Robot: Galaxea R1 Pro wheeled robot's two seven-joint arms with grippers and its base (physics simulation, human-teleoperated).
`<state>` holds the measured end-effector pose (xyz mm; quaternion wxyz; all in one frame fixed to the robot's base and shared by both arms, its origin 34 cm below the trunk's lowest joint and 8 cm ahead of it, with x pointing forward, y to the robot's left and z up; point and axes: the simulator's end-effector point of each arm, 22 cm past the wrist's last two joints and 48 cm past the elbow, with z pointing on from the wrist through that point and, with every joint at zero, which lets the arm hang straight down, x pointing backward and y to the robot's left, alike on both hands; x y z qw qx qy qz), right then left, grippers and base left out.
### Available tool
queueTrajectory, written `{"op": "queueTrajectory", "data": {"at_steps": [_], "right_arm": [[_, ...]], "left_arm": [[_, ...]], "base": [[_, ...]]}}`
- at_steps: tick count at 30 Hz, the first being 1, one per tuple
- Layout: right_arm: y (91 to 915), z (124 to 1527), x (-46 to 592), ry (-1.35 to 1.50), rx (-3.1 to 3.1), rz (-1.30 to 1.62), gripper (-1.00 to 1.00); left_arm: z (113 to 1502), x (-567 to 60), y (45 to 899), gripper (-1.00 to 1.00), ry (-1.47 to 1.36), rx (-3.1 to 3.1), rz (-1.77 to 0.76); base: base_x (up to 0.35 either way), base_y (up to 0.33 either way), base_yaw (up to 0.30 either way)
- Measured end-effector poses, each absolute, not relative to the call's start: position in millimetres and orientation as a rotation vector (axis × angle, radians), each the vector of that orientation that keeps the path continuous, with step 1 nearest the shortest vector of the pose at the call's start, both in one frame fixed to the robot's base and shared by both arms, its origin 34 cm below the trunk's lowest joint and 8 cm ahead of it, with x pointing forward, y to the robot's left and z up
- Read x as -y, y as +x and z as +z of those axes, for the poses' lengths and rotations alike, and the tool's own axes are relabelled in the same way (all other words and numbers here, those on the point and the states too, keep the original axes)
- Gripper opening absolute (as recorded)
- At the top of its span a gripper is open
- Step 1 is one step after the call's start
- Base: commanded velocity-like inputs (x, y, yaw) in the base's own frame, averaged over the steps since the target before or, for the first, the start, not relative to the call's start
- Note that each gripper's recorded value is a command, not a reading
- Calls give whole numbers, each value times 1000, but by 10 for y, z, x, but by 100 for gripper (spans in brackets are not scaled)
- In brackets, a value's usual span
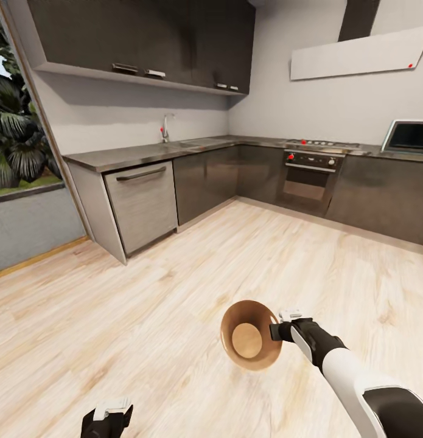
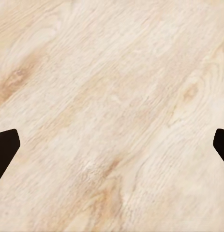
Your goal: Put the three can of soda from the living room inside the tash can in the kitchen.
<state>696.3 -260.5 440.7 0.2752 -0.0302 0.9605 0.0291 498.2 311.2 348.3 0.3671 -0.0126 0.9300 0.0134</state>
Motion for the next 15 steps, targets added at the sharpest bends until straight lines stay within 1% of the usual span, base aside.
{"op": "queueTrajectory", "data": {"at_steps": [15], "right_arm": [[7033, 4730, 2592, -84, -2580, 84, -100]], "left_arm": [[3806, -3112, 5050, 100, -32, -2389, 34]], "base": [[0, 0, 0]]}}
